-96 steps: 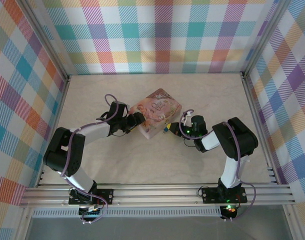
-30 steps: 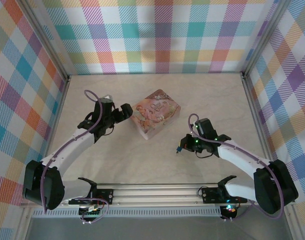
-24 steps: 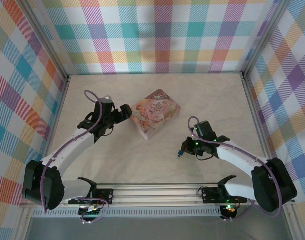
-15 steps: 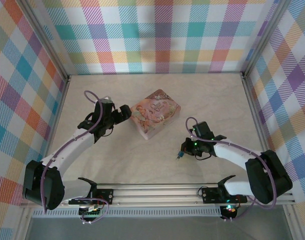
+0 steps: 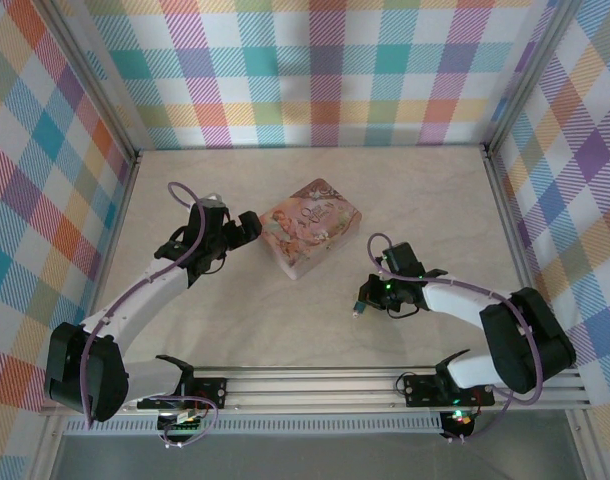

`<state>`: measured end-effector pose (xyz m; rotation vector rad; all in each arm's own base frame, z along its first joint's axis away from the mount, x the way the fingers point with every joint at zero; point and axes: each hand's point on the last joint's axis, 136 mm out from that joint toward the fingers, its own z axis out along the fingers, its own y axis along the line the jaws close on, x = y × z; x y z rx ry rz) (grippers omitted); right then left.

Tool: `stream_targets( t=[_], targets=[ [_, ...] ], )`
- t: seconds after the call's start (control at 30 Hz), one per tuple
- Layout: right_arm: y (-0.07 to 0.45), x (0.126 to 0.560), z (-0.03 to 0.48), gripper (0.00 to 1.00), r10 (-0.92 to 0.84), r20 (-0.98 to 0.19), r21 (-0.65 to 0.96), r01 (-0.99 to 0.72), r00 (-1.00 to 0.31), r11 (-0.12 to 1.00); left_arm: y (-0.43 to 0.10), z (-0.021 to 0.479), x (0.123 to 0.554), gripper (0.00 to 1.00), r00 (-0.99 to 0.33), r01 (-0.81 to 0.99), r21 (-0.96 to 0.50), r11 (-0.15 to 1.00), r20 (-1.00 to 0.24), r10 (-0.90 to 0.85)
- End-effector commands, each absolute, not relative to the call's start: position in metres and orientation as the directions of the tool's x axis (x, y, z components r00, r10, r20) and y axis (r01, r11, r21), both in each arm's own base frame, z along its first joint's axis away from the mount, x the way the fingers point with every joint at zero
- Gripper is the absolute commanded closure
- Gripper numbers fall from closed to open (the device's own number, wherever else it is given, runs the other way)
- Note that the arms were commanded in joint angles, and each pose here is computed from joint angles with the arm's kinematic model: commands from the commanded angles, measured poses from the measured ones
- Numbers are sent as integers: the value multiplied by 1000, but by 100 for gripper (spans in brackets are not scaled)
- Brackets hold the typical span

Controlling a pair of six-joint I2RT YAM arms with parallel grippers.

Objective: Unlock the padlock with the key

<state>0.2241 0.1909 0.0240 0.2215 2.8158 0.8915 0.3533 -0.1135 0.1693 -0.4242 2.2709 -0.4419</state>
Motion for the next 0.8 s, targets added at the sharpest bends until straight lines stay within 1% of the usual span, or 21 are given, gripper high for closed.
stream_targets(
  t=[0.0,0.23,0.4,0.47,0.57,0.77],
  targets=[
    [189,220,18,92,195,-107,565,102,-975,819,-105,172,349,0,-643,-168,-413,895,-643,-417],
    [187,221,22,85,187,-124,558,87,-974,826,-103,174,348,0,-639,-167,-410,897,-647,-415],
    [183,225,34,77,167,-175,537,48,-970,842,-103,178,348,0,-632,-160,-410,898,-656,-413],
    [180,227,41,73,162,-204,526,32,-965,850,-103,179,348,0,-632,-161,-410,898,-656,-413],
    [177,230,53,71,159,-252,516,6,-955,856,-103,184,349,0,-624,-157,-413,897,-663,-414],
    [164,246,93,59,150,-423,466,-73,-893,882,-100,199,353,0,-587,-152,-414,898,-693,-419]
  ],
)
